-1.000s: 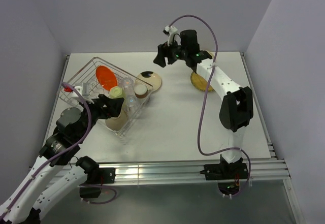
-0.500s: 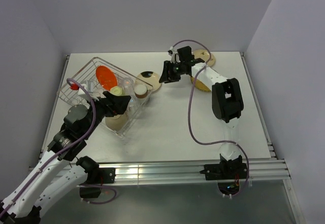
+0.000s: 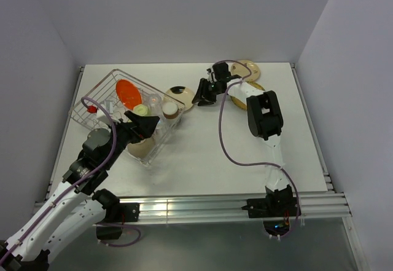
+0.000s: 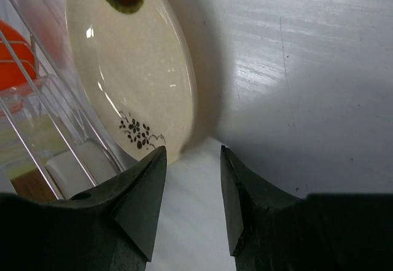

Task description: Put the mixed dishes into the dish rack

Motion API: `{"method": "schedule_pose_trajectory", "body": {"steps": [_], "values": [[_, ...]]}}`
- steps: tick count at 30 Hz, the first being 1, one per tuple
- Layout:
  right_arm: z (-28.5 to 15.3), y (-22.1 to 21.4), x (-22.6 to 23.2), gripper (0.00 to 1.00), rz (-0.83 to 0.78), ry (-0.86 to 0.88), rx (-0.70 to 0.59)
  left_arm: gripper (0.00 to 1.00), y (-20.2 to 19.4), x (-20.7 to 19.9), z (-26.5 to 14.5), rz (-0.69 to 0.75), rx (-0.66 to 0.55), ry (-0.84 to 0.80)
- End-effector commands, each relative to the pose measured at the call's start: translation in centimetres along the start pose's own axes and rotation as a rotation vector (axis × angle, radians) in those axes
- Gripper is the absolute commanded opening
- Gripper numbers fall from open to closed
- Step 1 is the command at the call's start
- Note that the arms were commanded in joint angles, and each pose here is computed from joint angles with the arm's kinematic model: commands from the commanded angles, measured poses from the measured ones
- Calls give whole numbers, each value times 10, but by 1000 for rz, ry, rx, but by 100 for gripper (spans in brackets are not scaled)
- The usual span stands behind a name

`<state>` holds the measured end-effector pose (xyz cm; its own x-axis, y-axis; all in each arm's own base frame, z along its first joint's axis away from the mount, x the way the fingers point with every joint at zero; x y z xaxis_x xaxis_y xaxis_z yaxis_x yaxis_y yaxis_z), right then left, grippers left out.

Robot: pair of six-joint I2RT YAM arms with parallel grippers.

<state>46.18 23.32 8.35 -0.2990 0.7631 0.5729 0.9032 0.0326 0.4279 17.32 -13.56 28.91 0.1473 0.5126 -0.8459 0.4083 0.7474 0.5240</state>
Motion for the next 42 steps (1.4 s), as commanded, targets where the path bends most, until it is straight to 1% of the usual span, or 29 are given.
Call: {"method": "schedule_pose_trajectory", "body": {"steps": [1, 5, 7, 9, 14, 16, 17, 18, 20, 23, 24, 27, 28, 29, 31, 32, 34, 35, 37, 39, 40, 41, 42], "values": [[4, 21, 10, 48, 40, 72, -71, 99, 12, -13, -2, -29, -57, -35], [12, 21, 7, 47, 89, 71, -73, 99, 12, -12, -2, -30, -57, -20], [17, 20, 3, 43, 99, 55, -75, 99, 13, -11, -1, -39, -62, -14], [20, 22, 1, 42, 110, 52, -80, 99, 13, -10, -1, -50, -70, -1], [26, 23, -1, 29, 143, 49, -93, 97, 15, -9, 1, -57, -85, 36], [26, 23, -3, 17, 154, 49, -96, 96, 17, -11, 2, -58, -89, 35], [25, 23, -5, 14, 158, 51, -103, 96, 17, -11, 3, -58, -90, 35], [22, 24, -5, 7, 157, 54, -111, 96, 18, -12, 3, -60, -90, 32], [16, 30, -6, 1, 148, 66, -137, 96, 18, -14, 3, -60, -92, 25], [-7, 42, -8, 0, 109, 81, -207, 97, 18, -16, 5, -61, -91, 2], [-25, 53, -5, 0, 83, 78, -254, 97, 16, -17, 6, -57, -80, -9], [-61, 72, -2, 0, 36, 55, -358, 98, 16, -24, 10, -50, -68, -53], [-75, 79, -9, 0, 28, 34, -397, 98, 17, -28, 12, -44, -68, -65], [-93, 87, -5, 0, 8, 29, -439, 98, 17, -30, 14, -40, -65, -70], [-114, 95, -10, 0, 0, 8, -485, 99, 17, -34, 20, -20, -47, -81], [-130, 100, -5, 0, -31, 7, -515, 99, 17, -37, 22, -15, -45, -89], [-147, 103, -3, 0, -59, 3, -540, 99, 15, -40, 29, 2, -27, -95], [-160, 102, 2, 0, -90, 6, -549, 99, 15, -41, 33, 6, -21, -100], [-173, 99, 6, 0, -143, 3, -552, 98, 15, -45, 43, 8, -13, -116], [-190, 89, 19, 0, -200, 52, -538, 97, 14, -49, 50, 7, 16, -152], [-195, 84, 23, 0, -242, 58, -530, 96, 15, -46, 59, 3, 24, -142], [-205, 74, 31, 0, -263, 70, -522, 96, 12, -47, 62, 1, 61, -169], [-209, 66, 37, 0, -290, 109, -505, 94, 15, -45, 72, -5, 61, -180]]}}
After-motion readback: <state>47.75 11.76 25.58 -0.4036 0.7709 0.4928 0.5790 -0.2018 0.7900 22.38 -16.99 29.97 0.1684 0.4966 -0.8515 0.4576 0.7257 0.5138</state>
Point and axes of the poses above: each gripper's point midway between its finger pads, its own z axis out along the fingers, its own x axis along the line the jaws close on, y = z × x, the point moved 7 cm from there along -z, back along the fingers, and after that the axes turned 13 degrees about -z, right-handed, at the moved point
